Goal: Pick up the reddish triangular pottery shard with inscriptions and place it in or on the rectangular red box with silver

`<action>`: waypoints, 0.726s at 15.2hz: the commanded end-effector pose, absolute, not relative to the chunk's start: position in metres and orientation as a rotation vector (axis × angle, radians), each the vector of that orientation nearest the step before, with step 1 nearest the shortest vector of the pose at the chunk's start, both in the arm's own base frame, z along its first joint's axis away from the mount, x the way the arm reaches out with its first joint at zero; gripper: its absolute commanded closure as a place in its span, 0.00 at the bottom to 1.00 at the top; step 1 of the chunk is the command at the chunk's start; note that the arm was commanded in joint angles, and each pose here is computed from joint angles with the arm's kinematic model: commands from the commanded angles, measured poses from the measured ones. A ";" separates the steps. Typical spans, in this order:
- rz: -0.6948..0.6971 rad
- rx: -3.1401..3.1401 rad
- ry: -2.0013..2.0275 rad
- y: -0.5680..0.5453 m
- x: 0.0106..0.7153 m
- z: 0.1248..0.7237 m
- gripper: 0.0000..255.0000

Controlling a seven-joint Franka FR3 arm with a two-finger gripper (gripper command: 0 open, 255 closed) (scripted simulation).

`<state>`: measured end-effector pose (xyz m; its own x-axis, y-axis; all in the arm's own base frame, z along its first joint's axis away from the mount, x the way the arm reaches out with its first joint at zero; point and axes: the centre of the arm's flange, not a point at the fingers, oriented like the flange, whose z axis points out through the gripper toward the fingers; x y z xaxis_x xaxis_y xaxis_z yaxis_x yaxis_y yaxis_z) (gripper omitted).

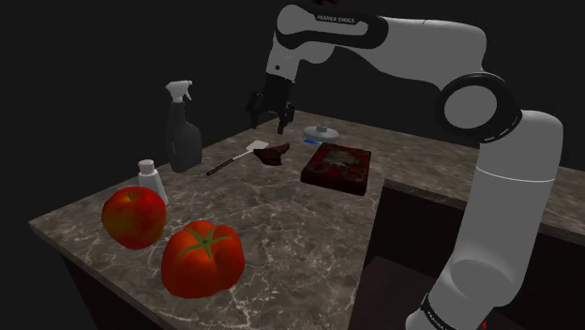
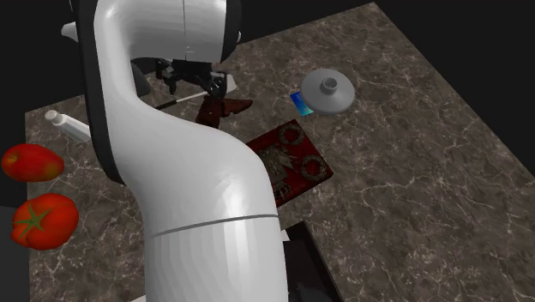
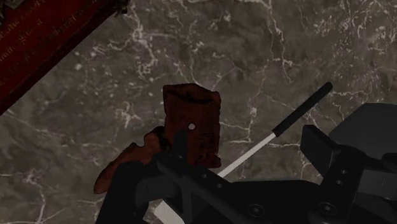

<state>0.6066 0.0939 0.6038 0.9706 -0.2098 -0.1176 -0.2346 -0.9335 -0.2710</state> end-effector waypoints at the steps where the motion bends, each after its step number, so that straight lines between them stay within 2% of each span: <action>1: 0.127 -2.828 0.333 0.097 0.610 0.597 0.00; 6: 0.127 -2.828 0.333 0.105 0.609 0.568 0.00; 11: 0.127 -2.828 0.333 0.105 0.609 0.568 0.00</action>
